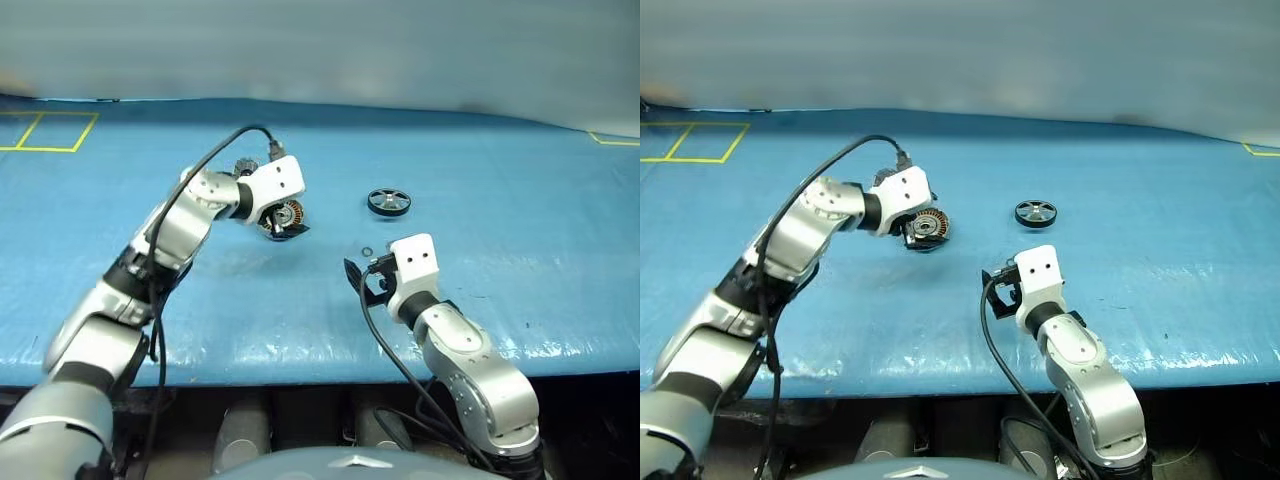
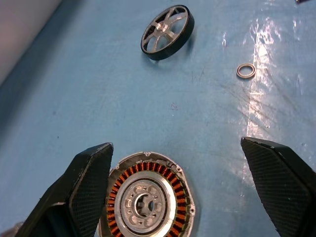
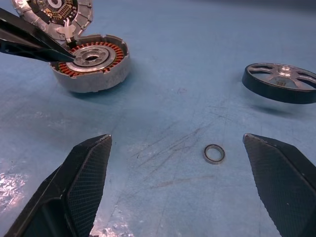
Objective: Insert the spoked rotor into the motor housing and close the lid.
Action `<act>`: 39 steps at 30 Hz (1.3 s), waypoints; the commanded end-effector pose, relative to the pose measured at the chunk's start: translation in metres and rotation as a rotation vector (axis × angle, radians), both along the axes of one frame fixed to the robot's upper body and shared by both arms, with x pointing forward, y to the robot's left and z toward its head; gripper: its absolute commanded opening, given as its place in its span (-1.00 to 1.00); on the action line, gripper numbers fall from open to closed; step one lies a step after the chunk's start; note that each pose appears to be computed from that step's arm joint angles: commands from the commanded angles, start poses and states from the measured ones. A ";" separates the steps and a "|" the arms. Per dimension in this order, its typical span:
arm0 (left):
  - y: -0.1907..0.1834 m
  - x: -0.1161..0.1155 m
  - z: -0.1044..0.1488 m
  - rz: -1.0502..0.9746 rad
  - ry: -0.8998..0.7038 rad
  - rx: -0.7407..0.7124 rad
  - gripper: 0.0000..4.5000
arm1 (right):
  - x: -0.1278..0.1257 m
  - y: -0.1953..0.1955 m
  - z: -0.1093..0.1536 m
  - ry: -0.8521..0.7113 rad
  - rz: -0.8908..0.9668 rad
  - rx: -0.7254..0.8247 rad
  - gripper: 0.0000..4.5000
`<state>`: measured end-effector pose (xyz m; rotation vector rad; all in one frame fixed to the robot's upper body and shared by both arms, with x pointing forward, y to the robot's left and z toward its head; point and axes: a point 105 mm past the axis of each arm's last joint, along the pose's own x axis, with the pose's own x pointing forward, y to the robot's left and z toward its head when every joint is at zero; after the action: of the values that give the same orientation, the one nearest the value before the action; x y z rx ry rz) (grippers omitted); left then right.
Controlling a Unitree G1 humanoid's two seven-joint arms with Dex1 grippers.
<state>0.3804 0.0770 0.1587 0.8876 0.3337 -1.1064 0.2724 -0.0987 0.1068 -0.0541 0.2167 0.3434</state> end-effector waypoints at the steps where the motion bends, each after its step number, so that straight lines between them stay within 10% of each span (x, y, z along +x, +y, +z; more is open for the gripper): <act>1: -0.004 0.003 -0.002 -0.094 0.082 0.124 1.00 | 0.000 0.001 0.010 -0.051 0.000 0.008 0.99; 17: 0.011 0.036 -0.011 -0.065 0.096 0.468 1.00 | -0.002 0.003 0.009 -0.059 -0.005 0.024 0.99; 39: 0.001 0.037 -0.015 -0.079 0.115 0.592 1.00 | -0.004 0.008 0.007 -0.051 0.008 0.031 0.99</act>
<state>0.4137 0.0827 0.1282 1.3284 0.7813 -1.1646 0.2689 -0.0925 0.1051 -0.0359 0.1998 0.3432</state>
